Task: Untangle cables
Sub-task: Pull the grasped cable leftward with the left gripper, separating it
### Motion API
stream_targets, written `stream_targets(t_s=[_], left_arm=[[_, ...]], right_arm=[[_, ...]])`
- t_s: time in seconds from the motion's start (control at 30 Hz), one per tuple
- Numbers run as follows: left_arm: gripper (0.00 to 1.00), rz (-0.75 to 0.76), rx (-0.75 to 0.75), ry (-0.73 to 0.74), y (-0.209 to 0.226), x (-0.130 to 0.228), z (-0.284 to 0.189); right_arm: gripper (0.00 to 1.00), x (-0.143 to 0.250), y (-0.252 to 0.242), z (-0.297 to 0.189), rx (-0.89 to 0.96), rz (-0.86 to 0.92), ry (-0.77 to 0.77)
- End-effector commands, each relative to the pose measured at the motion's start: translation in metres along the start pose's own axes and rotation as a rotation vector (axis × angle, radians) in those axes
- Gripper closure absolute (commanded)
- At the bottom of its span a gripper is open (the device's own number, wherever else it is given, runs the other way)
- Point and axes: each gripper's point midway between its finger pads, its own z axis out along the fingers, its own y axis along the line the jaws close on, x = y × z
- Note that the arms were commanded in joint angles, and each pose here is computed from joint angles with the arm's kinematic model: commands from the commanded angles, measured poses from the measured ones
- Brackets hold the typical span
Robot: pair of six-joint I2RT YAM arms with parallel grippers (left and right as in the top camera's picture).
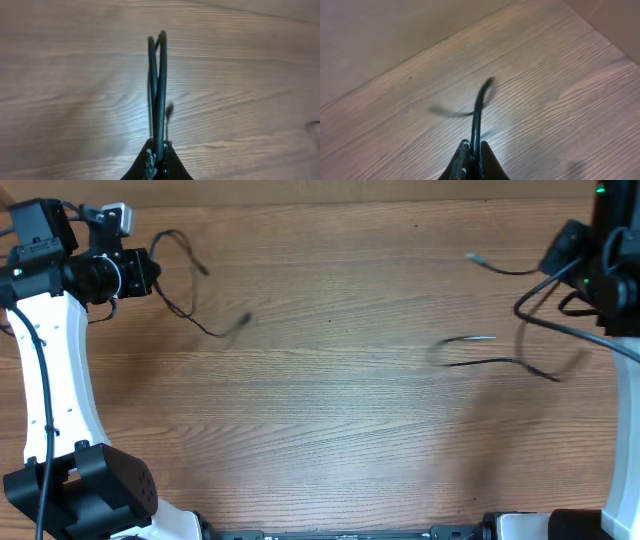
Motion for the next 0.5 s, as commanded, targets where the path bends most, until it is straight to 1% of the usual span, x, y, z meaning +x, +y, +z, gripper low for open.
stream_targets(t_s=[0.0, 0.17, 0.33, 0.47], left_arm=[[0.96, -0.081, -0.078, 0.012, 0.013, 0.003, 0.002], [0.96, -0.104, -0.089, 0.061, 0.015, 0.015, 0.001], [0.96, -0.115, -0.189, 0.105, 0.031, 0.027, -0.002], [0.96, -0.151, -0.208, 0.118, 0.034, 0.031, -0.003]], right_arm=[[0.96, -0.003, 0.003, -0.003, -0.062, 0.036, 0.013], [0.96, -0.002, 0.004, -0.002, -0.067, 0.035, 0.02], [0.96, 0.004, 0.015, 0.009, -0.106, 0.029, 0.069], [0.96, 0.008, 0.02, 0.014, -0.123, 0.027, 0.093]])
